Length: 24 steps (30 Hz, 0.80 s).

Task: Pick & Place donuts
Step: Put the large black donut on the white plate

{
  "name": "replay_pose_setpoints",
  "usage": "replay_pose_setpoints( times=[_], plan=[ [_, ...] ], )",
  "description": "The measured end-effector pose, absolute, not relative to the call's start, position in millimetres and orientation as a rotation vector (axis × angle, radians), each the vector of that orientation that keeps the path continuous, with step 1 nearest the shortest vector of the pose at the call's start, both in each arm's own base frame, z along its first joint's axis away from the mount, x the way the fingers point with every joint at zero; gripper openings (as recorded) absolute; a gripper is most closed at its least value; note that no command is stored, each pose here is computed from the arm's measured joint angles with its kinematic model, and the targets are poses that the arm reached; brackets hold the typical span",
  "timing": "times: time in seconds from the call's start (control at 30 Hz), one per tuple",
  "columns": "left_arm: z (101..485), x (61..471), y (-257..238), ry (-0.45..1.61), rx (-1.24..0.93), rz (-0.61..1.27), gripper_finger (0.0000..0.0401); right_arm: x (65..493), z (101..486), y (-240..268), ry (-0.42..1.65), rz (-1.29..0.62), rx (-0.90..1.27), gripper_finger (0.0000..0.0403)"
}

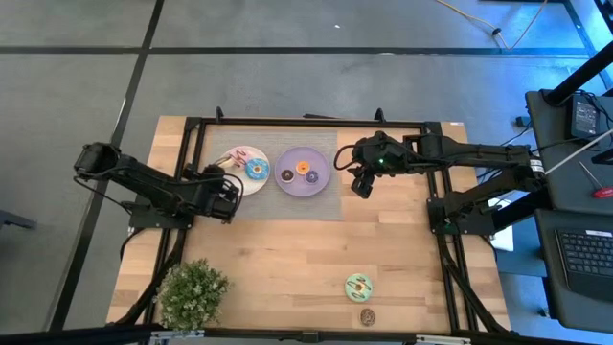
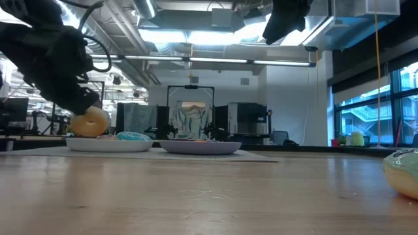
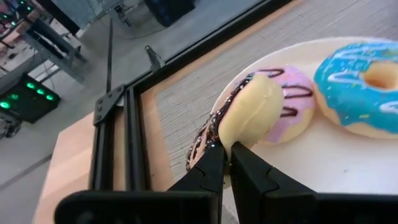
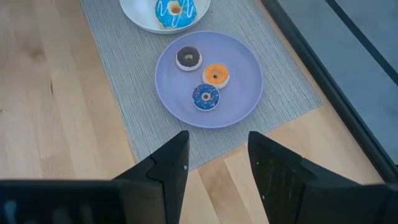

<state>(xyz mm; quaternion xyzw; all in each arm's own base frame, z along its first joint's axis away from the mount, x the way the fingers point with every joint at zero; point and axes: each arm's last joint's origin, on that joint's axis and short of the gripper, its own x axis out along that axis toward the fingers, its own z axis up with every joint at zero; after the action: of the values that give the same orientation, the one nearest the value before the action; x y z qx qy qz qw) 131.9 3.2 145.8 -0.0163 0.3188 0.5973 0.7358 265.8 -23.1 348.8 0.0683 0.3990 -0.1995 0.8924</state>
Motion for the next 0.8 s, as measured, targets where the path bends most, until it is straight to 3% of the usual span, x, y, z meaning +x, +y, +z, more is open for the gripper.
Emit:
replay_pose_setpoints(
  times=[0.5,0.8],
  plan=[
    [147,134,12,0.738,0.087,1.328,0.0015,266,349,-23,0.828,-0.414,0.142,0.0167],
    [146,135,15,0.7,-0.069,1.378,0.0031,266,349,-23,0.828,-0.414,0.142,0.0167]
  ],
)
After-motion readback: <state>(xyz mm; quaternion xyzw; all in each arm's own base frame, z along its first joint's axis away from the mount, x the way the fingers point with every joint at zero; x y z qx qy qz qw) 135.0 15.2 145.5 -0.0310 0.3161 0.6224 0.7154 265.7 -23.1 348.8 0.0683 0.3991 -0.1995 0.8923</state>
